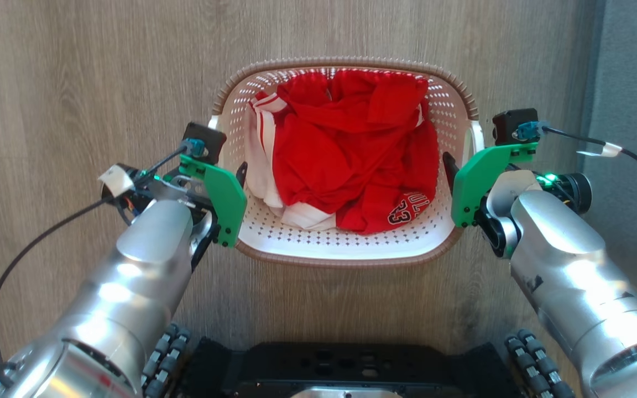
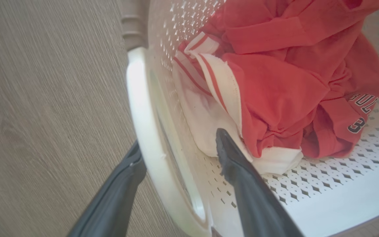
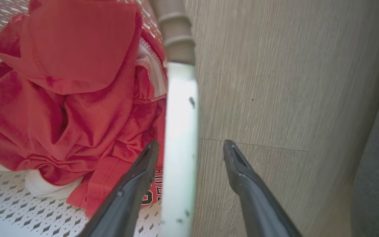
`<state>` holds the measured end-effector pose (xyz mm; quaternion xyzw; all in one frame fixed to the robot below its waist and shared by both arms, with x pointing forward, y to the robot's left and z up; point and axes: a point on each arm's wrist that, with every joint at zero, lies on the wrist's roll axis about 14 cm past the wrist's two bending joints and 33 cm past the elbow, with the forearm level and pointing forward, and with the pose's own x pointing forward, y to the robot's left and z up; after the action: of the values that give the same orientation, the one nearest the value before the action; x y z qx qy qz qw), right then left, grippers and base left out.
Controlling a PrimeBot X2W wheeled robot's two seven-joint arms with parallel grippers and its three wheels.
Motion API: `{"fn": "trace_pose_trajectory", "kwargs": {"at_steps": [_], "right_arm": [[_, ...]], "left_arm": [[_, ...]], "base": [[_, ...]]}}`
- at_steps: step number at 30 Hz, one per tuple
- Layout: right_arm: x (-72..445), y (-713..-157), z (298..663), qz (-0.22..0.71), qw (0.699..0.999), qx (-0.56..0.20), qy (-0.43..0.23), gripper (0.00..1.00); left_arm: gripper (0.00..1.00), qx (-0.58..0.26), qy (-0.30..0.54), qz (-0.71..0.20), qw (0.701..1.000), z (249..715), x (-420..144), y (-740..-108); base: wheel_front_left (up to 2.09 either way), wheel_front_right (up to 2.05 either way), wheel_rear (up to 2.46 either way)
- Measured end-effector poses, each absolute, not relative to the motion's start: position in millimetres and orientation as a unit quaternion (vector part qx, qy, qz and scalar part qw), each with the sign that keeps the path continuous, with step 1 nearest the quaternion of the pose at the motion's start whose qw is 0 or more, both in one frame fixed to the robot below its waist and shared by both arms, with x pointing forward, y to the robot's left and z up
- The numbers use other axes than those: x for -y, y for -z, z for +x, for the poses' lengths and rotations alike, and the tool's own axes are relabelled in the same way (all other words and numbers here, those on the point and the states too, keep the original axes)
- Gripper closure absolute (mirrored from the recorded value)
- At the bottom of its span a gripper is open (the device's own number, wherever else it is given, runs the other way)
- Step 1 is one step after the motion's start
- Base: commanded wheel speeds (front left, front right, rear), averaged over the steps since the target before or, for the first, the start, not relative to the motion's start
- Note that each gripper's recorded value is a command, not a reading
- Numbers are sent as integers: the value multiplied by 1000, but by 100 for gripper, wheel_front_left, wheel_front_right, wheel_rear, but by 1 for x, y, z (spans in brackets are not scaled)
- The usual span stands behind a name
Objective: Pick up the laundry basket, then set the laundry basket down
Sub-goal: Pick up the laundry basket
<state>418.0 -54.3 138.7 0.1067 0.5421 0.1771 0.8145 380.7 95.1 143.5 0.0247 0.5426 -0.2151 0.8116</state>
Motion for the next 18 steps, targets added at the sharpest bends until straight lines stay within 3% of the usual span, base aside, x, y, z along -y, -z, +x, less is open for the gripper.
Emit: {"fn": "trace_pose_trajectory", "kwargs": {"at_steps": [18], "right_arm": [[48,-115,412,111,797,-567,-176,0]], "left_arm": [[0,-571,225,20,789,370,-92,-126]], "base": [[0,0,0]]}}
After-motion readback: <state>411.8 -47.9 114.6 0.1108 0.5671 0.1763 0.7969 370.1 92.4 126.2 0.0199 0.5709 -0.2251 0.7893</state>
